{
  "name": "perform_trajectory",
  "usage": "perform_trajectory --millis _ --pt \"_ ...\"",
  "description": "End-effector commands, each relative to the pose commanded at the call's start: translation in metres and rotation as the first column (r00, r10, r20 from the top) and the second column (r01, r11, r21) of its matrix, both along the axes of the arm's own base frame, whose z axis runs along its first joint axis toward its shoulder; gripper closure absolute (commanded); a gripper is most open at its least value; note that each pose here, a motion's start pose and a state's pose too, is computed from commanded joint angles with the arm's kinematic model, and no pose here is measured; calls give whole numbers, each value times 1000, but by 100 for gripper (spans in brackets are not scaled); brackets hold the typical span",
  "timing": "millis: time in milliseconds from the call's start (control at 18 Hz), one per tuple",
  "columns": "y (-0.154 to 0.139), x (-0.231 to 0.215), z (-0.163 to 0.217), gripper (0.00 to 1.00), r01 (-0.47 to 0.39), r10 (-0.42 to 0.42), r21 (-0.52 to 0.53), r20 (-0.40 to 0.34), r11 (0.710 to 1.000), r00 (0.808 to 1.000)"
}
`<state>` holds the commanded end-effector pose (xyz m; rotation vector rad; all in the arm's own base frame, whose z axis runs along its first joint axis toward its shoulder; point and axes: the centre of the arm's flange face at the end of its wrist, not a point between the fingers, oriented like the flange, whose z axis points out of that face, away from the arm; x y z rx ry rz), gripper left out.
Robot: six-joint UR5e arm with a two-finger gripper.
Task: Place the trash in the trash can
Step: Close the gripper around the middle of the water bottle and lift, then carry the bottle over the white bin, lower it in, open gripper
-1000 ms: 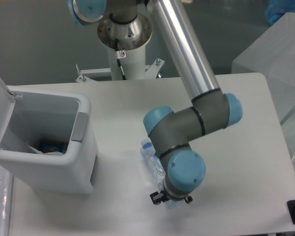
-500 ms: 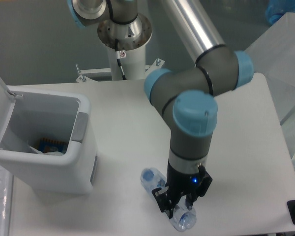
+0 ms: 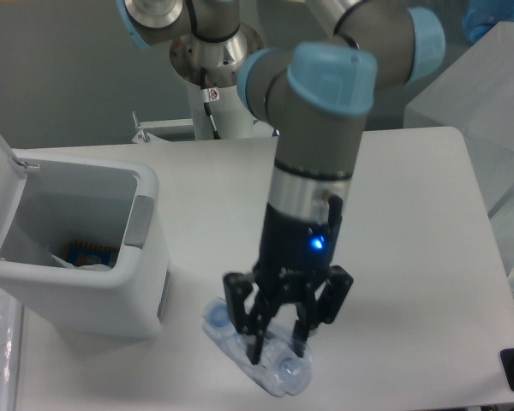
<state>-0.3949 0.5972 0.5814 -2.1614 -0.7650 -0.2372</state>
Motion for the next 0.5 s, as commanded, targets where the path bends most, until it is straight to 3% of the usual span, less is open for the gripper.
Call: perform_trajectory --millis 500 --pt "-16 39 54 45 96 -97 126 0 987 995"
